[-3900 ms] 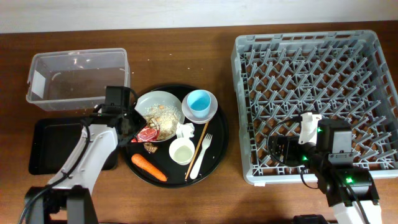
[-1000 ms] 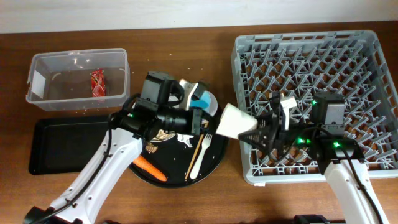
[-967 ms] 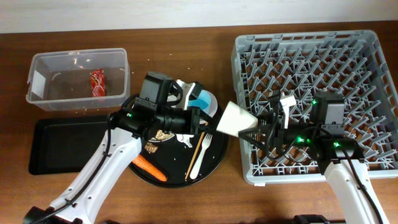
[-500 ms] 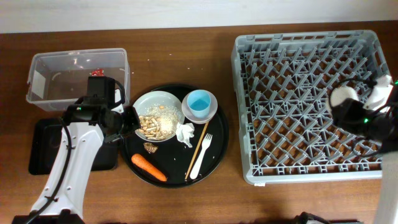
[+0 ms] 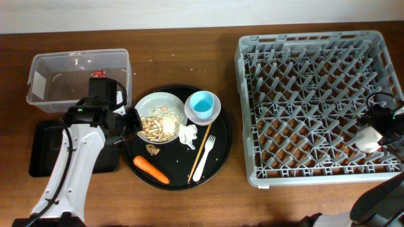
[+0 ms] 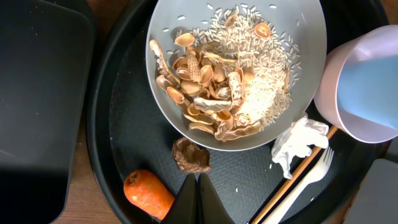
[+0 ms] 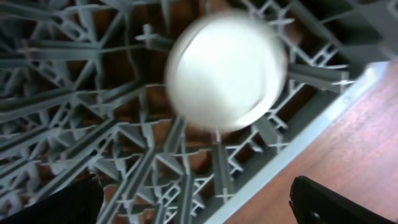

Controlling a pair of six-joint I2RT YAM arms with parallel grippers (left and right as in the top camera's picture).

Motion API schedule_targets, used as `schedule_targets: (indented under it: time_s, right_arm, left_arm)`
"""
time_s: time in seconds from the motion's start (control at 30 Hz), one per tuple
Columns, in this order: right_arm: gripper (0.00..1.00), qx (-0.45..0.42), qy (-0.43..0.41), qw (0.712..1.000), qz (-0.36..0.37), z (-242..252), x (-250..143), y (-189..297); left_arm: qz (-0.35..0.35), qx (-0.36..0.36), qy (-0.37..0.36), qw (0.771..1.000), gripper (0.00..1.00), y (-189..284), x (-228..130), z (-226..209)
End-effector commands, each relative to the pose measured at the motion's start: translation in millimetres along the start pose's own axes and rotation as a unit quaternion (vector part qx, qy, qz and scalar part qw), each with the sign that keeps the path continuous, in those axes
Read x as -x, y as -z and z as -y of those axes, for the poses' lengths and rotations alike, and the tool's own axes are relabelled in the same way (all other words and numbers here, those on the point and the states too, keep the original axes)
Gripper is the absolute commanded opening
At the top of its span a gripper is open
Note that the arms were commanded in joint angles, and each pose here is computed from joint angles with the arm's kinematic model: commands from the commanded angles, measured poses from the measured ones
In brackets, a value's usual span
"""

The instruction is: Sort waste into correct bins and load items into the dishwasher rack

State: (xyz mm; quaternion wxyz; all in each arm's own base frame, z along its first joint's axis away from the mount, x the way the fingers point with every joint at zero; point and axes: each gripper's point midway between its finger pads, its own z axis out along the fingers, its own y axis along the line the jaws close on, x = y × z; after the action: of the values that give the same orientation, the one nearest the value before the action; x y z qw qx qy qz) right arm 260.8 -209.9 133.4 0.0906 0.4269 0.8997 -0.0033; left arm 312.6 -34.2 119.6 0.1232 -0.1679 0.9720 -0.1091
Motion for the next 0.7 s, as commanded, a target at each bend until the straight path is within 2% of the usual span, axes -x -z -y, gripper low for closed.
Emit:
schedule_targets:
  time_s: [0.0, 0.07, 0.13, 0.2, 0.27, 0.37, 0.43, 0.5, 0.67]
  right_arm:
    - [0.99, 0.073, 0.004, 0.997, 0.004, -24.6, 0.2, 14.5]
    - [0.99, 0.14, 0.039, 0.989, 0.03, -48.0, -5.4, 42.1]
    - [0.99, 0.169, 0.109, 0.978, 0.064, -75.4, -33.7, 84.8]
    - [0.99, 0.188, 0.22, 0.955, 0.059, -110.7, -83.3, 110.3]
    - [0.99, 0.193, 0.262, 0.945, 0.03, -126.5, -108.3, 109.3]
    - [0.99, 0.184, 0.293, 0.938, 0.021, -135.8, -120.3, 105.4]
    - [0.99, 0.179, 0.293, 0.939, 0.021, -134.0, -119.7, 104.8]
    - [0.99, 0.171, 0.292, 0.941, 0.024, -131.8, -118.0, 103.9]
    - [0.99, 0.171, 0.292, 0.941, 0.024, -131.8, -117.9, 103.9]
  left_arm:
    - [-0.001, 0.002, -0.009, 1.0, 0.0, -0.6, 0.1, -1.1]
    - [0.009, -0.054, -0.039, 0.998, 0.04, 0.5, 6.7, 20.4]
    - [0.055, -0.144, -0.091, 0.984, 0.29, 7.4, 25.1, 67.7]
    - [0.134, -0.151, -0.164, 0.965, 0.37, 12.1, 40.1, 115.0]
    - [0.176, -0.144, -0.198, 0.953, 0.37, 14.1, 44.7, 142.8]
    - [0.173, -0.121, -0.217, 0.953, 0.37, 3.2, 59.4, 171.9]
    - [0.137, -0.09, -0.217, 0.962, 0.38, -32.8, 66.4, 175.8]
    - [0.1, -0.076, -0.216, 0.968, 0.37, -67.4, 59.0, 169.0]
    - [0.047, -0.081, -0.227, 0.969, 0.37, -104.4, 35.3, 173.7]
